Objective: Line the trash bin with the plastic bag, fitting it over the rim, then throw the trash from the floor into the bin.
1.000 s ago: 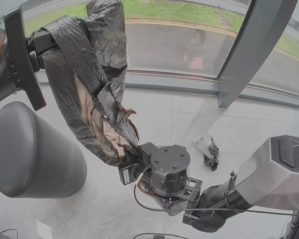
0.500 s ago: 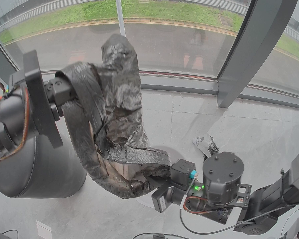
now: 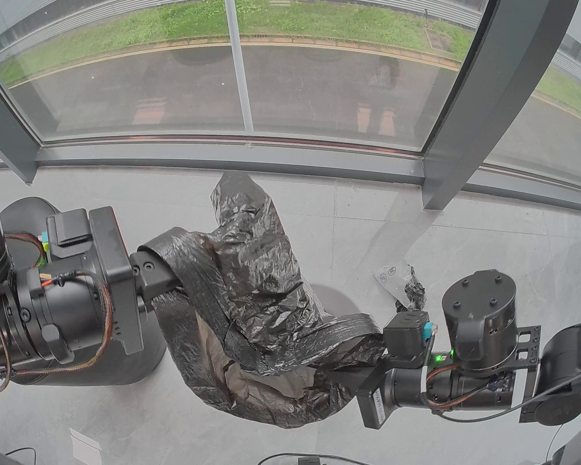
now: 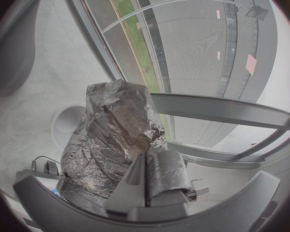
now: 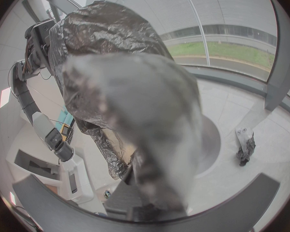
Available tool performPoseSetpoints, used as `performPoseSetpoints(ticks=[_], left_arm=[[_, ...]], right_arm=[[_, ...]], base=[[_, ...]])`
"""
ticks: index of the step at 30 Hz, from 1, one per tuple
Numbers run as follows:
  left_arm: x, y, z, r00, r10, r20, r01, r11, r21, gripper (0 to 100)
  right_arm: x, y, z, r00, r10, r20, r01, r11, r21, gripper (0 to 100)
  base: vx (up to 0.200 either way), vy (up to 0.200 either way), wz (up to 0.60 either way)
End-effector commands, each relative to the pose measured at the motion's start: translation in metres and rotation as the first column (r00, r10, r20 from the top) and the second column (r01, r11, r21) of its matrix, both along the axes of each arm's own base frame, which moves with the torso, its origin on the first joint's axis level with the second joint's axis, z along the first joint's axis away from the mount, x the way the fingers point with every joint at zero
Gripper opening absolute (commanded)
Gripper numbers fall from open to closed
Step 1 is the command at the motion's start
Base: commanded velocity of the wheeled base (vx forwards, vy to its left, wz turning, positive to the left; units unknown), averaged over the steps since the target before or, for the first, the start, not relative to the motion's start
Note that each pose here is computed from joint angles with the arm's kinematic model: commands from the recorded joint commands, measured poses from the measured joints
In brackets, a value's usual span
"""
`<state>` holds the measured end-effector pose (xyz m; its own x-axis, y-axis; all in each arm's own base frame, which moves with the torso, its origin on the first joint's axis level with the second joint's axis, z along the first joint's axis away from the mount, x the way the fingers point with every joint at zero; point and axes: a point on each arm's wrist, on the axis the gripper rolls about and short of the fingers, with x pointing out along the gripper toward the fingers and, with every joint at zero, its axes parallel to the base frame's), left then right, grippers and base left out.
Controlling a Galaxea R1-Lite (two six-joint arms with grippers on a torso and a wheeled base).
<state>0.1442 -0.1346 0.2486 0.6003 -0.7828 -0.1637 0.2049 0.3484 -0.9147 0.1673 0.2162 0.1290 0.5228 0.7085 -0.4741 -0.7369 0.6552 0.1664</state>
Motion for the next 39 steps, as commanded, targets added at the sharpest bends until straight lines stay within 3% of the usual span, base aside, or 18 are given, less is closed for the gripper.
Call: performPoseSetpoints(ticks=[1, 6, 8, 13, 17, 22, 34, 39], left_arm=[[0.003, -0.003, -0.024, 0.999, 0.000, -0.034, 0.003, 0.995, 0.096, 0], [0.004, -0.004, -0.039, 0.998, -0.009, -0.065, 0.019, 0.989, 0.147, 0], [0.005, -0.006, -0.053, 0.996, -0.024, -0.083, 0.042, 0.975, 0.217, 0], [0.009, -0.013, -0.067, 0.991, -0.044, -0.123, 0.078, 0.955, 0.285, 0], [0.010, -0.014, -0.074, 0.985, -0.044, -0.166, 0.096, 0.943, 0.320, 0], [0.007, -0.015, -0.081, 0.957, -0.123, -0.263, 0.207, 0.925, 0.319, 0], [0.019, -0.026, -0.094, 0.945, -0.128, -0.299, 0.230, 0.913, 0.336, 0], [0.030, -0.034, -0.105, 0.954, -0.139, -0.265, 0.233, 0.900, 0.367, 0]], right_arm=[[0.004, -0.023, 0.036, 0.999, -0.014, -0.030, 0.016, 0.997, 0.072, 0], [0.000, -0.033, 0.043, 0.991, -0.006, -0.134, 0.017, 0.997, 0.081, 0], [0.001, -0.042, 0.053, 0.973, 0.023, -0.228, -0.009, 0.998, 0.063, 0], [0.007, -0.047, 0.063, 0.935, 0.016, -0.354, 0.007, 0.998, 0.065, 0], [0.009, -0.048, 0.062, 0.924, 0.010, -0.383, 0.018, 0.997, 0.068, 0], [0.016, -0.047, 0.052, 0.909, -0.004, -0.416, 0.028, 0.998, 0.051, 0], [0.030, -0.042, 0.035, 0.891, -0.035, -0.453, 0.043, 0.999, 0.008, 0], [0.042, -0.040, 0.025, 0.890, -0.054, -0.452, 0.065, 0.998, 0.008, 0]], base=[[0.000, 0.000, 0.00], [0.000, 0.000, 0.00], [0.000, 0.000, 0.00], [0.000, 0.000, 0.00], [0.000, 0.000, 0.00], [0.000, 0.000, 0.00], [0.000, 0.000, 0.00], [0.000, 0.000, 0.00]])
